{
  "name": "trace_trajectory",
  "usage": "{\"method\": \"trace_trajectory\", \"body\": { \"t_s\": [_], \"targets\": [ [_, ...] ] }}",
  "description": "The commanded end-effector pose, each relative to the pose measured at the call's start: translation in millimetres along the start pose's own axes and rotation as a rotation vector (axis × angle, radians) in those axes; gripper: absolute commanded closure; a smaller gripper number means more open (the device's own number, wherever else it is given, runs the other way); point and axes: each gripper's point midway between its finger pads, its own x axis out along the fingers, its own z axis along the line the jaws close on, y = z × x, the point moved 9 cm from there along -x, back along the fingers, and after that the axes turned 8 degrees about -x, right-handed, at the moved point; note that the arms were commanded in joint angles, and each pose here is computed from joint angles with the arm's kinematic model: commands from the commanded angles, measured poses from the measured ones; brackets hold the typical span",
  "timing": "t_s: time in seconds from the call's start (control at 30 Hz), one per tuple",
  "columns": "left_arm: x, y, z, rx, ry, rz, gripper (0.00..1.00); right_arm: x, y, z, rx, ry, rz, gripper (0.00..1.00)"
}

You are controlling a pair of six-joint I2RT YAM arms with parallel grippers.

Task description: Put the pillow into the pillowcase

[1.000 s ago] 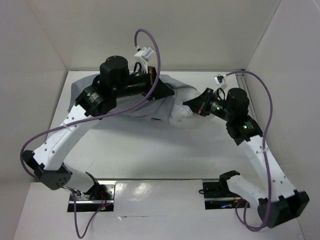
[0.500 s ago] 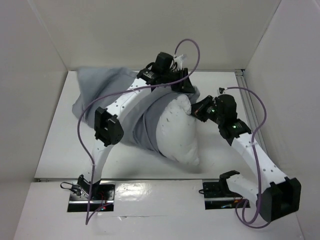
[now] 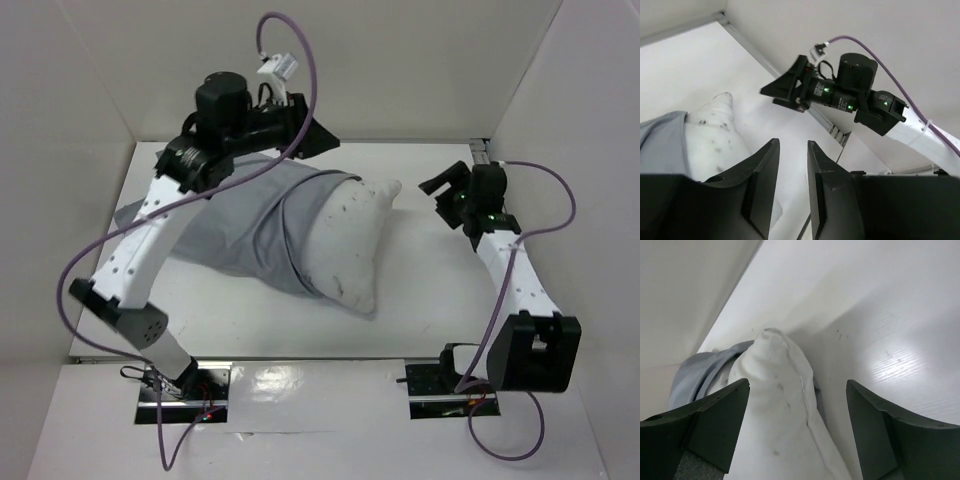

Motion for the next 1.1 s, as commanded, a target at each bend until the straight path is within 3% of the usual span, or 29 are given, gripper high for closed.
{"method": "trace_trajectory", "body": {
  "t_s": [0.0,0.03,0.07,0.17,0.33,0.6,0.9,1.0,1.07],
  "targets": [
    [0,36,37,0.018,-0.206,0.079,0.6,-44,-16,1,-0.108,-0.081,-0.098,0.15],
    [-2,42,35,0.03,-0.221,0.083,0.6,-47,-15,3,-0.136,-0.106,-0.09,0.15],
    [-9,49,37,0.053,-0.265,0.076,0.44,-48,-12,1,-0.183,-0.12,-0.065,0.15],
    [-8,75,37,0.079,-0.352,0.121,0.2,-50,8,5,-0.248,-0.215,0.082,0.15],
    [-5,116,56,0.068,-0.624,0.196,0.14,-46,56,3,-0.324,-0.304,0.279,0.15],
    [-2,161,74,0.113,-0.872,0.237,0.13,-36,89,7,-0.366,-0.352,0.408,0.13],
    [3,187,100,0.145,-1.07,0.305,0.21,-16,117,11,-0.389,-0.406,0.539,0.12],
    [9,194,106,0.144,-1.078,0.335,0.26,-15,122,17,-0.404,-0.423,0.552,0.12],
    [11,191,104,0.144,-1.077,0.333,0.42,-14,125,21,-0.414,-0.432,0.564,0.12]
  ]
}}
